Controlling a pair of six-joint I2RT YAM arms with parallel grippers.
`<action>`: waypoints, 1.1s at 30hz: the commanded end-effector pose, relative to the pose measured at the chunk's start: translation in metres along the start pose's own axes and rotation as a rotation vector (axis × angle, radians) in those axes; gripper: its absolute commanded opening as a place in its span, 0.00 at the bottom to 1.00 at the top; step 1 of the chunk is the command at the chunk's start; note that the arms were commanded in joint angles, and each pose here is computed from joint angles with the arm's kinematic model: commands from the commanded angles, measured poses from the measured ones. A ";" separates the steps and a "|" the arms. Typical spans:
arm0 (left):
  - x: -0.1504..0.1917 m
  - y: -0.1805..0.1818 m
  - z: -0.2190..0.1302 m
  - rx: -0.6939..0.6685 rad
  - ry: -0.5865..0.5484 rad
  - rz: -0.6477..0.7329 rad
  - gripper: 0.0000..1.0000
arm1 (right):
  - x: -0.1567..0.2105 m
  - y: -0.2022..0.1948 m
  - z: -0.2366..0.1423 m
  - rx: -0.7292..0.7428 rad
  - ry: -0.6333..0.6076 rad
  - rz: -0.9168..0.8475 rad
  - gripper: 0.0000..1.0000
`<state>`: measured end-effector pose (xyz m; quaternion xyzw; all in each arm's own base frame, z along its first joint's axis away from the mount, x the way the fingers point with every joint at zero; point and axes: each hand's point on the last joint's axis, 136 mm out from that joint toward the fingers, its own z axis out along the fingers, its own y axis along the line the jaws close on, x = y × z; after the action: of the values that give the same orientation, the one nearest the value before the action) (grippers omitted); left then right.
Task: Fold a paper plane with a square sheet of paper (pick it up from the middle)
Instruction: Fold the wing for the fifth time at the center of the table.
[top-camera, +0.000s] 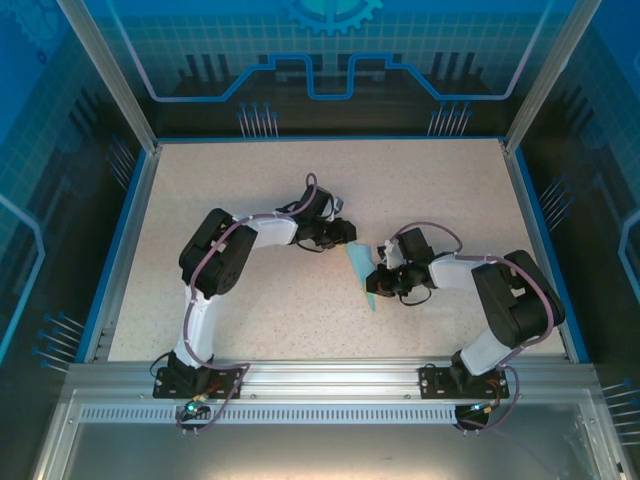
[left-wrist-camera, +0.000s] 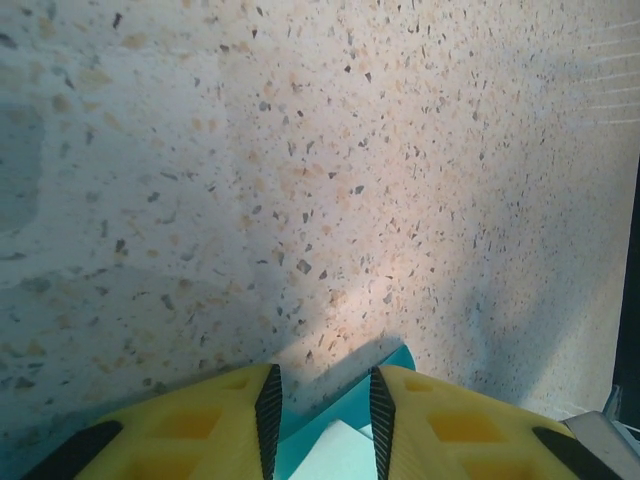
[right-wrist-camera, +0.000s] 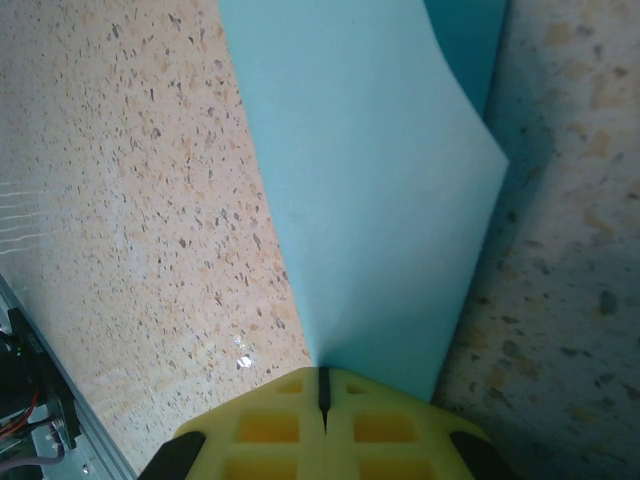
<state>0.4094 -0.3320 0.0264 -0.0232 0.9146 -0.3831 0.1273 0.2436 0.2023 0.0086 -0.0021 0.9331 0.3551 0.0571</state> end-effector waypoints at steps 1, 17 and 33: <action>-0.005 0.020 -0.008 -0.079 -0.013 0.002 0.35 | 0.037 -0.030 0.011 0.121 0.119 0.060 0.00; 0.038 -0.051 -0.040 0.027 -0.003 0.080 0.26 | 0.012 -0.005 0.010 0.044 0.088 0.006 0.01; 0.086 0.013 0.022 -0.109 0.115 -0.044 0.21 | 0.007 0.019 -0.005 -0.009 0.049 -0.054 0.04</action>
<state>0.3480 -0.3615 0.0196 -0.0074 0.9239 -0.3705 0.0958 0.2445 0.2097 0.0149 -0.0173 0.9329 0.3566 0.0470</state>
